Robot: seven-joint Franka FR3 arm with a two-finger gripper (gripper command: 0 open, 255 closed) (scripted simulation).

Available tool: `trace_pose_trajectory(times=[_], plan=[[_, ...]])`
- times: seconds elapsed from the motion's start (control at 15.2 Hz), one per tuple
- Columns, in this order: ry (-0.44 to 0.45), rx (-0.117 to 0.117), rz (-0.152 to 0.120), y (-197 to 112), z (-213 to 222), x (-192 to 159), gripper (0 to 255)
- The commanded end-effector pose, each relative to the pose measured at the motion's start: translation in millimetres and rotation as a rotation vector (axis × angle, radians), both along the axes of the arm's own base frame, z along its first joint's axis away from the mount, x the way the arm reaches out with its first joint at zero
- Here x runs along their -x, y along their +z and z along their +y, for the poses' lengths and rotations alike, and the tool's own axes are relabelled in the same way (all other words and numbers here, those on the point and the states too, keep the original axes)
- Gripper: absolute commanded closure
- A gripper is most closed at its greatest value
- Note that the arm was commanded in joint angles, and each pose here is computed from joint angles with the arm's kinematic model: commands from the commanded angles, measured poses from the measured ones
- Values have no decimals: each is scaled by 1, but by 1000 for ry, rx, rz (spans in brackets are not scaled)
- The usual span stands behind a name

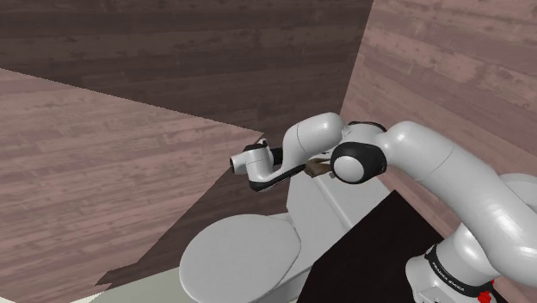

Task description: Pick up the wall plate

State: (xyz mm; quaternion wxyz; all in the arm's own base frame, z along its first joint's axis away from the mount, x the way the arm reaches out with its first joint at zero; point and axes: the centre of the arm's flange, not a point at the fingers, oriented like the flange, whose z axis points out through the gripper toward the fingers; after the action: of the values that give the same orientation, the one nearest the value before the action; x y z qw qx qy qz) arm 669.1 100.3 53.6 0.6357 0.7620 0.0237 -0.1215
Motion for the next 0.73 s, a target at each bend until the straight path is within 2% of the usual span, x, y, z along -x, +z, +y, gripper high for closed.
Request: trace_pose_trajectory(times=[0.0,0.2,0.66], plan=[[-1,0,1,-1,-1,0,255],[-1,0,1,-1,-1,0,255],[-1,0,1,36,-1,0,255]])
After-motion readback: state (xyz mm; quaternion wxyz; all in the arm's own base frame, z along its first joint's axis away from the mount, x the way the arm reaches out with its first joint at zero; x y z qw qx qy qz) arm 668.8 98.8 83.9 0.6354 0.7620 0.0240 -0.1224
